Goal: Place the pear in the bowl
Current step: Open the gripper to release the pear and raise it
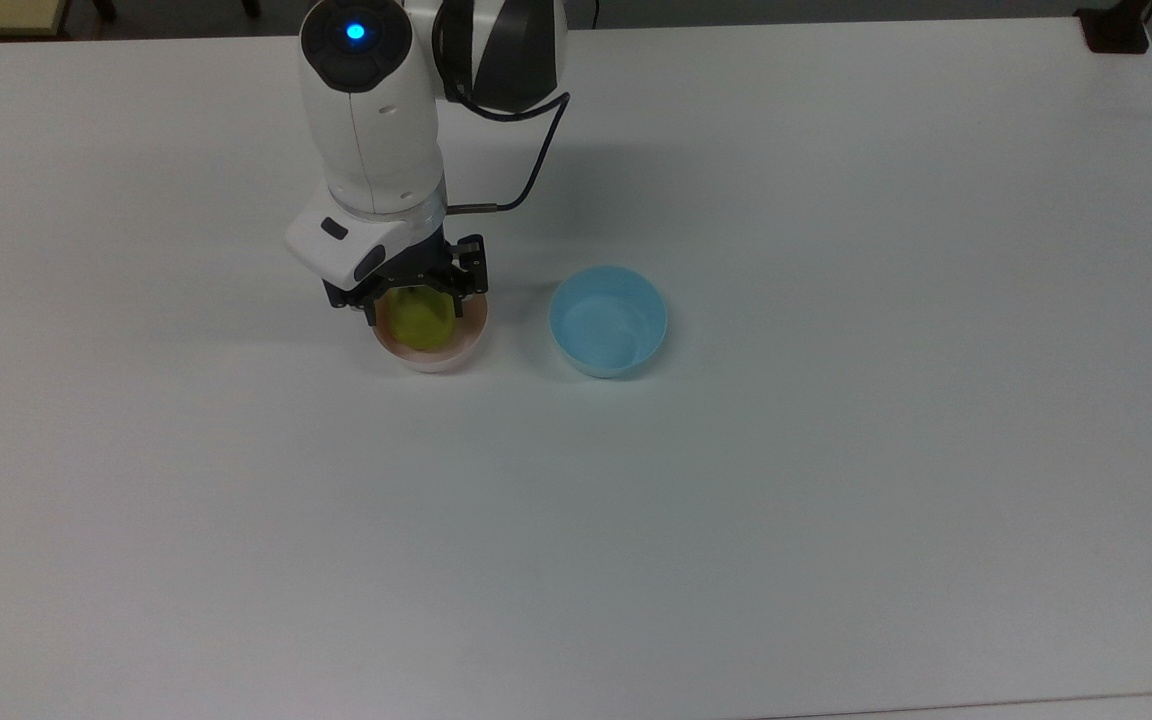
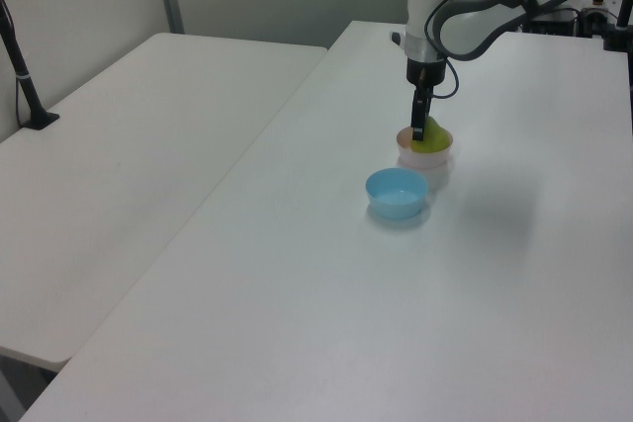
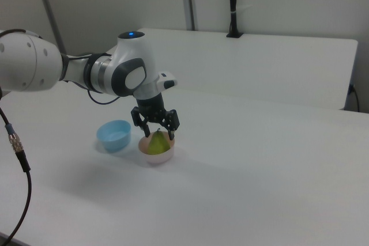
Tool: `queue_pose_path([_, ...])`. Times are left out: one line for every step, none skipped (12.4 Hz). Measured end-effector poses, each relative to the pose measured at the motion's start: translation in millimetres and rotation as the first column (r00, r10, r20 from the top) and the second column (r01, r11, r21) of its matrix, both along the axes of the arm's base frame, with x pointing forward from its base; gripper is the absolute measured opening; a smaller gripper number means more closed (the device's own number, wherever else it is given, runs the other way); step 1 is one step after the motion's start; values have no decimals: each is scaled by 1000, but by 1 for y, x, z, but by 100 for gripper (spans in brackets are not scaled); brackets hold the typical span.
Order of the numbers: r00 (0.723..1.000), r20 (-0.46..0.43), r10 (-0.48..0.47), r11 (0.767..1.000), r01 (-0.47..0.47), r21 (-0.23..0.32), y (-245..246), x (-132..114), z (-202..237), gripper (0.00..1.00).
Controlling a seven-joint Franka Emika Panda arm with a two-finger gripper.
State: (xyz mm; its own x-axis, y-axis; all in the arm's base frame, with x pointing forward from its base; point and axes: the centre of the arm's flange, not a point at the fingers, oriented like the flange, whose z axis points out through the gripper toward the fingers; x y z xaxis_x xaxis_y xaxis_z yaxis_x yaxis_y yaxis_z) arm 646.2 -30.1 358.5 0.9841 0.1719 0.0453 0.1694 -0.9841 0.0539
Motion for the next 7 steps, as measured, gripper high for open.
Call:
queue_pose_path([1000,2,-2,1000,2,0,0,0,1,100])
queue_pose_path([1000,6,-8,1000,8,1,0,1,5,100])
queue_pose_path([1000,-3,-15,1000,15,2,1,1,16,100])
queue_pose_path([999,-22,-32,999,32,5,2,1,35,100])
queue_pose_path([998,-27,-51,999,51,7,4,0,60,100])
queue_pose_path([998,-9,-67,998,67,12,5,-2,97,100])
queue_pose_path([997,-10,-73,997,73,16,5,-10,132,100])
